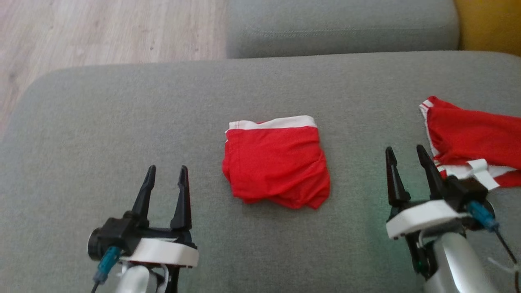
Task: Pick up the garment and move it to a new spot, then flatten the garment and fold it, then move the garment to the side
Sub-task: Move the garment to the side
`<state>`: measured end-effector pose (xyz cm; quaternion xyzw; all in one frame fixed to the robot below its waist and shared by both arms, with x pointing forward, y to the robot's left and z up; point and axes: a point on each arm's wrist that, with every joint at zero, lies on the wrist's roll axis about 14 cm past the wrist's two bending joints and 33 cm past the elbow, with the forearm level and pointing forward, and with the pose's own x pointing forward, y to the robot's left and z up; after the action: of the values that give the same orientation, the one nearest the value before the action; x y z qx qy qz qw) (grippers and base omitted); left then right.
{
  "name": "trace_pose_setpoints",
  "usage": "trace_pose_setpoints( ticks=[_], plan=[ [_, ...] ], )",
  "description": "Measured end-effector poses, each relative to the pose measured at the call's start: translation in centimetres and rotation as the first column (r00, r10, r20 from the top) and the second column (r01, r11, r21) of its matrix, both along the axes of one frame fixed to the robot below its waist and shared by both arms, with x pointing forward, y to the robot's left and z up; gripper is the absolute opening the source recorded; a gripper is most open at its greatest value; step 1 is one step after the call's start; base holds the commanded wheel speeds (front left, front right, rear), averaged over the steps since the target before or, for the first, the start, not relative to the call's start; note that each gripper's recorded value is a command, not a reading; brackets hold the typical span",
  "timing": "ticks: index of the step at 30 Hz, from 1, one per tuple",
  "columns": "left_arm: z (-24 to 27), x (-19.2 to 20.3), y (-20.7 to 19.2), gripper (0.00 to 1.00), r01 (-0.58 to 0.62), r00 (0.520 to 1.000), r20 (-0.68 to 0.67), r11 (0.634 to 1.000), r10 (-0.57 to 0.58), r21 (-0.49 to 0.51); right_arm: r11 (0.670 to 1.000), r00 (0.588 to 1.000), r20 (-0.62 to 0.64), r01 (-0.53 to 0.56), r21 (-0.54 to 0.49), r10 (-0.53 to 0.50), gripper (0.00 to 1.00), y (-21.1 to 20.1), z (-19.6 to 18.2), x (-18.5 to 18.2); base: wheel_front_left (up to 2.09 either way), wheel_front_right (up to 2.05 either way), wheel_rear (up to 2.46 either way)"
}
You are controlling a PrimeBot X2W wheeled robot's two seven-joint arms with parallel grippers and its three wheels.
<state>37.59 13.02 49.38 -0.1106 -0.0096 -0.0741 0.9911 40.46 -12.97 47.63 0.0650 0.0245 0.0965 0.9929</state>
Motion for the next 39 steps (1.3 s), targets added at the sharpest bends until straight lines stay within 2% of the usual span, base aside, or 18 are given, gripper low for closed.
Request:
trace_pose_setpoints(
  ticks=[6, 10, 19, 24, 29, 30, 31, 32, 35, 39],
  plan=[
    [-0.7, 0.4, -0.3, 1.00, 0.019, 1.000, -0.017, 0.999, -0.018, 0.028, 0.996, 0.992, -0.092, -0.089, -0.017, 0.087, 1.00, 2.9, -1.4, 2.5, 0.00, 0.00, 0.00],
    [-0.7, 0.9, 0.3, 1.00, 0.003, 1.000, -0.018, 0.999, -0.002, 0.032, 0.987, 0.969, -0.191, -0.162, -0.008, 0.157, 1.00, 5.5, -3.5, 3.5, 0.00, 0.00, 0.00],
    [-1.2, 0.3, 2.3, 1.00, -0.060, 0.997, -0.039, 0.998, 0.060, 0.015, 0.957, 0.847, -0.455, -0.288, 0.042, 0.275, 1.00, 10.0, -10.0, 2.0, 0.00, 0.00, 0.00],
    [-1.1, 0.1, 3.0, 1.00, -0.084, 0.996, -0.039, 0.996, 0.085, 0.023, 0.945, 0.823, -0.475, -0.318, 0.071, 0.312, 1.00, 11.7, -10.3, 2.7, 0.00, 0.00, 0.00],
    [-1.3, -0.1, 3.2, 1.00, -0.092, 0.995, -0.048, 0.996, 0.093, 0.018, 0.934, 0.805, -0.491, -0.352, 0.056, 0.333, 1.00, 12.7, -10.7, 3.2, 0.00, 0.00, 0.00],
    [-1.4, -0.1, 3.2, 1.00, -0.092, 0.994, -0.049, 0.996, 0.093, 0.018, 0.932, 0.803, -0.493, -0.360, 0.049, 0.336, 0.95, 12.8, -10.7, 3.3, 0.00, 0.00, 0.00],
    [-1.4, -0.1, 3.2, 1.00, -0.092, 0.994, -0.050, 0.996, 0.093, 0.018, 0.930, 0.801, -0.493, -0.366, 0.044, 0.338, 0.42, 12.9, -10.7, 3.4, 0.00, 0.00, 0.00],
    [-1.4, -0.1, 3.2, 1.00, -0.092, 0.994, -0.050, 0.996, 0.092, 0.018, 0.927, 0.800, -0.493, -0.374, 0.035, 0.342, 0.00, 13.0, -10.7, 3.5, 0.00, 0.00, 0.00],
    [-1.4, 0.1, 3.0, 1.00, -0.088, 0.995, -0.048, 0.996, 0.089, 0.017, 0.914, 0.803, -0.484, -0.405, -0.014, 0.348, 0.00, 13.1, -10.5, 3.5, 0.00, 0.00, 0.00],
    [-1.1, 0.5, 2.7, 1.00, -0.077, 0.996, -0.038, 0.997, 0.078, 0.012, 0.893, 0.828, -0.443, -0.434, -0.120, 0.343, 0.00, 12.3, -10.0, 3.6, 0.00, 0.00, 0.00]
  ],
)
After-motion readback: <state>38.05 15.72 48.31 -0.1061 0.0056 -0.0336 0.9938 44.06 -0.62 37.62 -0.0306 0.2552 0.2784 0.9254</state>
